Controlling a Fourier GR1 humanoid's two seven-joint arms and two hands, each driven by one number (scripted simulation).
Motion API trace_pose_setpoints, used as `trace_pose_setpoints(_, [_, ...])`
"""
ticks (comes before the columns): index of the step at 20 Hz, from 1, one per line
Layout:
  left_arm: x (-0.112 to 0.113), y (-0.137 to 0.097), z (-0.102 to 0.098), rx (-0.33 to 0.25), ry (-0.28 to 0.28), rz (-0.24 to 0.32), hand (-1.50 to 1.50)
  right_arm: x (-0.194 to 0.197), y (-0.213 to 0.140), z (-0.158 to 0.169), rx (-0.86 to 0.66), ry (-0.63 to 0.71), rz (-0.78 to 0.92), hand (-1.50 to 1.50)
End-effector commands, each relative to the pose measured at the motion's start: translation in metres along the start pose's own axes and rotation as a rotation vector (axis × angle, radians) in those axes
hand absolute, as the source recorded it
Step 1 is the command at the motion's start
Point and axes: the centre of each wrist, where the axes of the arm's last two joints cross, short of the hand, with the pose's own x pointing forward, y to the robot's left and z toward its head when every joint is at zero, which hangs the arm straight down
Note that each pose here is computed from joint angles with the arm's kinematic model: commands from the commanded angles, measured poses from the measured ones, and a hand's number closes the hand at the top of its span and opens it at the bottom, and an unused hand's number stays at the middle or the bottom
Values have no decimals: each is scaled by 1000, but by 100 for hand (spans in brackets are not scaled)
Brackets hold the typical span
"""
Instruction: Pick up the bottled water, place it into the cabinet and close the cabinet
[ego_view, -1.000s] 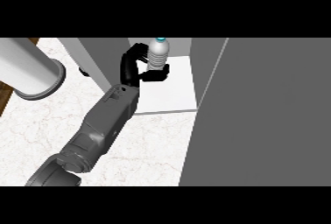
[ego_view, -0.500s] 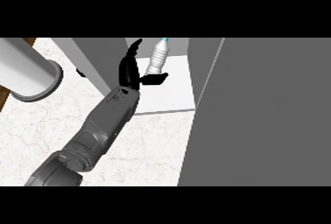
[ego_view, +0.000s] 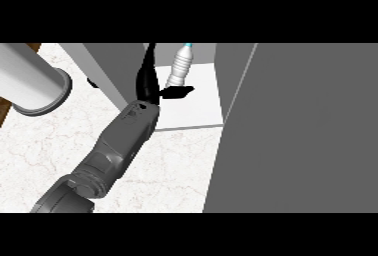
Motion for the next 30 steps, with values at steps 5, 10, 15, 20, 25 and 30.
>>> trace_pose_setpoints(5, [-1, 17, -12, -91, -134, 279, 150, 4, 6, 6, -14, -11, -31, -150])
trace_pose_setpoints(10, [9, 4, -4, -174, -183, 445, 150, 19, 0, 7, -25, -14, -7, -150])
trace_pose_setpoints(15, [20, 3, -8, -256, -197, 579, 150, 26, 0, 12, -29, -28, -1, -150])
trace_pose_setpoints(20, [6, 4, 8, -342, -185, 687, 150, 17, 0, 5, -32, -19, 25, -150])
trace_pose_setpoints(25, [1, 3, 29, -458, -160, 776, 150, 23, -7, 9, -54, -12, 57, -150])
trace_pose_setpoints(30, [7, 16, 46, -441, -145, 837, 150, 30, -9, 13, -45, -8, 66, -150])
